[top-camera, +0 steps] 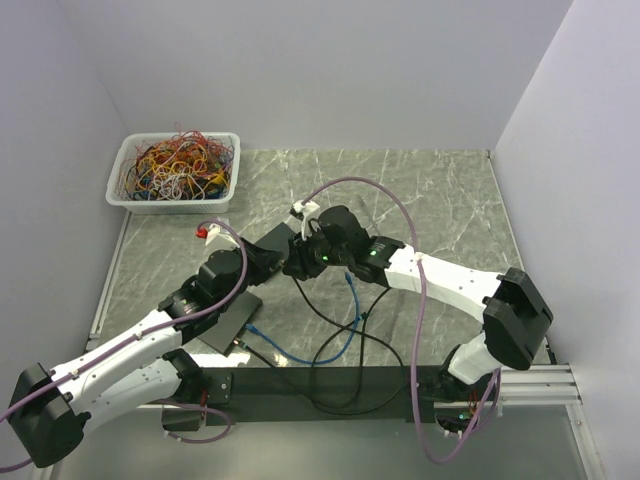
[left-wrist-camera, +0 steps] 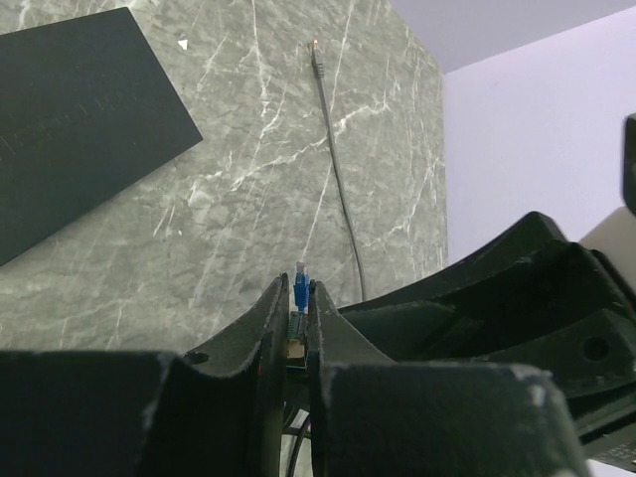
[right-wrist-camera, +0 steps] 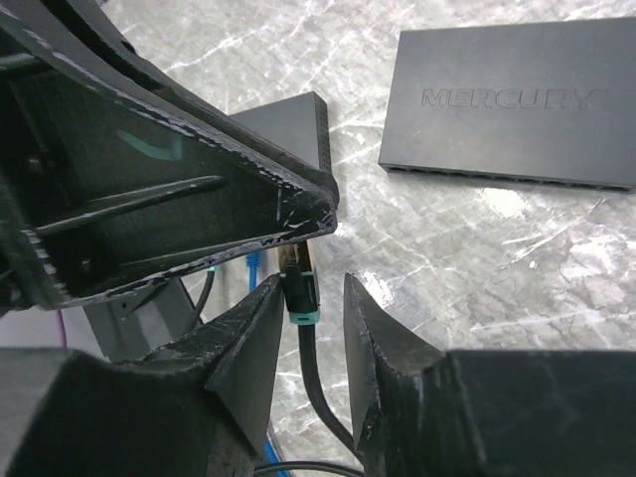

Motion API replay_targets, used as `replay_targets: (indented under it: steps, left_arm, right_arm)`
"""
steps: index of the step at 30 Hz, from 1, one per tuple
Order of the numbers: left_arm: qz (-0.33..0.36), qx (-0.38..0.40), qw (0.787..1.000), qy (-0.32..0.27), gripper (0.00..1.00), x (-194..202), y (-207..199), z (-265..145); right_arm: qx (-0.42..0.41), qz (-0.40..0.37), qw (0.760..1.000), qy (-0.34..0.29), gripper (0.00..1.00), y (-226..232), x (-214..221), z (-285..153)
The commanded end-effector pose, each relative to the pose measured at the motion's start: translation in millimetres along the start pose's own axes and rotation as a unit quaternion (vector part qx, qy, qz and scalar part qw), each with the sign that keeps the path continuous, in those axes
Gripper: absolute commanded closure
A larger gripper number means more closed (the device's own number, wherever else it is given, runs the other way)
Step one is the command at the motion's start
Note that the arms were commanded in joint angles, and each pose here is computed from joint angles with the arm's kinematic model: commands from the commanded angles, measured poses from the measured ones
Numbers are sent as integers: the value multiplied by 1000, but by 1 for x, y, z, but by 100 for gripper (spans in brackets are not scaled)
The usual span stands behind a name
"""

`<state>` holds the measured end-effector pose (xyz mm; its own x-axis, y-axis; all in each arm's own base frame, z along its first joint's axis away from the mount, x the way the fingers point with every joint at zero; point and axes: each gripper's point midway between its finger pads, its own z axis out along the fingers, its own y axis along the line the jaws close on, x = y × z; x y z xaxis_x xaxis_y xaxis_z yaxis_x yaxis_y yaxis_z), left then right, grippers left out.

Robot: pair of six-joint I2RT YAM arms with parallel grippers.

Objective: Insert the plug into the switch port

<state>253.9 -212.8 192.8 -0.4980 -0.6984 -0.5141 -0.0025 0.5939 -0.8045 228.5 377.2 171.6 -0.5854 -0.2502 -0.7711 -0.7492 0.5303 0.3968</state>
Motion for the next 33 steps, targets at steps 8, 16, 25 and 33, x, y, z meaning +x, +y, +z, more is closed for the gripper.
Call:
replay_targets:
  steps: [8,16,25,33]
  left_arm:
    - [-14,11,1000,-12,99,-8,-12,0]
    - [-13,14,1000,-9,100,-7,-15,0]
    - [-14,15,1000,-11,99,-9,-15,-1]
    - [-14,13,1000,-12,99,-9,-14,-1]
  right_arm:
    - [-14,-13,998,-52,63,16,-34,-13]
    - [-13,-10,999,-40,66,14,-26,-7]
    - [-16,-7,999,-31,68,16,-21,-2]
    - [-9,-8,999,-39,73,15,-22,-4]
